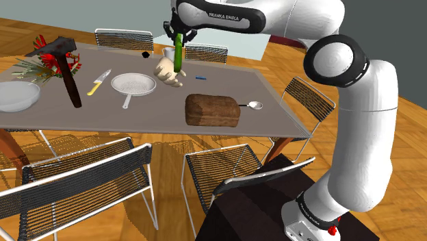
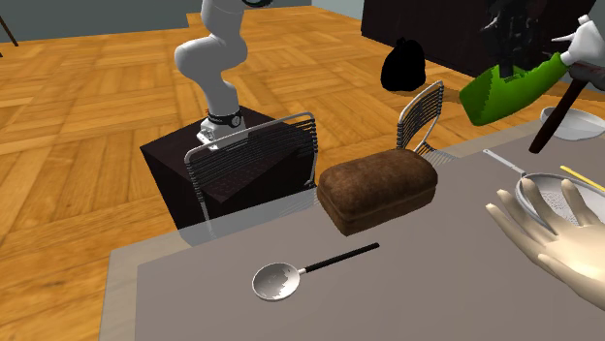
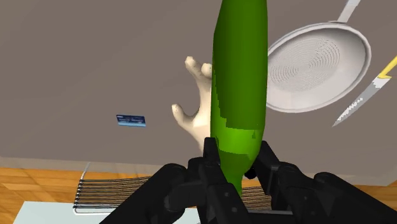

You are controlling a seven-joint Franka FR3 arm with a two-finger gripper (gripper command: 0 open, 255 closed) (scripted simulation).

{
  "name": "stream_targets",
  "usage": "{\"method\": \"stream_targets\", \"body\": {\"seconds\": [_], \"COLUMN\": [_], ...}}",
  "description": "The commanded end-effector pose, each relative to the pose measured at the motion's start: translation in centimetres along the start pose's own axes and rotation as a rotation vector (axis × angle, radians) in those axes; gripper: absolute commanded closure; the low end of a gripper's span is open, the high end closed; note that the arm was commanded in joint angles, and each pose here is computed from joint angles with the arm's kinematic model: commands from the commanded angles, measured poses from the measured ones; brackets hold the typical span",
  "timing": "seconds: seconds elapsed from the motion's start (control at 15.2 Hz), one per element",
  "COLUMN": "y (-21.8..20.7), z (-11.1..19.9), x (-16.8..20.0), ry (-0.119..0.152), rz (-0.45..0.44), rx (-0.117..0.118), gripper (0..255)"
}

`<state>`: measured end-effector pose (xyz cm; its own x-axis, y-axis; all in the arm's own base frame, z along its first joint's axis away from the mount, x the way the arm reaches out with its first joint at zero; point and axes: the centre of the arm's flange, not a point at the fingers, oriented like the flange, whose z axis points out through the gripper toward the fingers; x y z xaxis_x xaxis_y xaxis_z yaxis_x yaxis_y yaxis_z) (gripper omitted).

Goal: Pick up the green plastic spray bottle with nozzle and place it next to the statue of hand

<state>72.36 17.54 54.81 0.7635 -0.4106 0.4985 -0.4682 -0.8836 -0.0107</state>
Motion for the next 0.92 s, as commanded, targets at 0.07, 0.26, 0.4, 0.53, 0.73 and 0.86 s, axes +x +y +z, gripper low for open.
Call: {"method": "stream_targets", "body": {"seconds": [0.07,0.26,0.4,0.53,0.73,0.86], "y": [-1.4,-1.4,-1.4,-1.4,-1.4,-1.4], "z": [1.2,2.6,3.5,4.4,5.8,6.7], "x": [-0.5,-1.3,-1.8,-2.3,-3.1,-3.6], "ry": [0.0,0.0,0.0,0.0,0.0,0.0], "rz": [0.002,0.002,0.002,0.002,0.002,0.002], "rx": [-0.002,-0.002,-0.002,-0.002,-0.002,-0.002], "gripper": [255,255,255,255,255,255]}}
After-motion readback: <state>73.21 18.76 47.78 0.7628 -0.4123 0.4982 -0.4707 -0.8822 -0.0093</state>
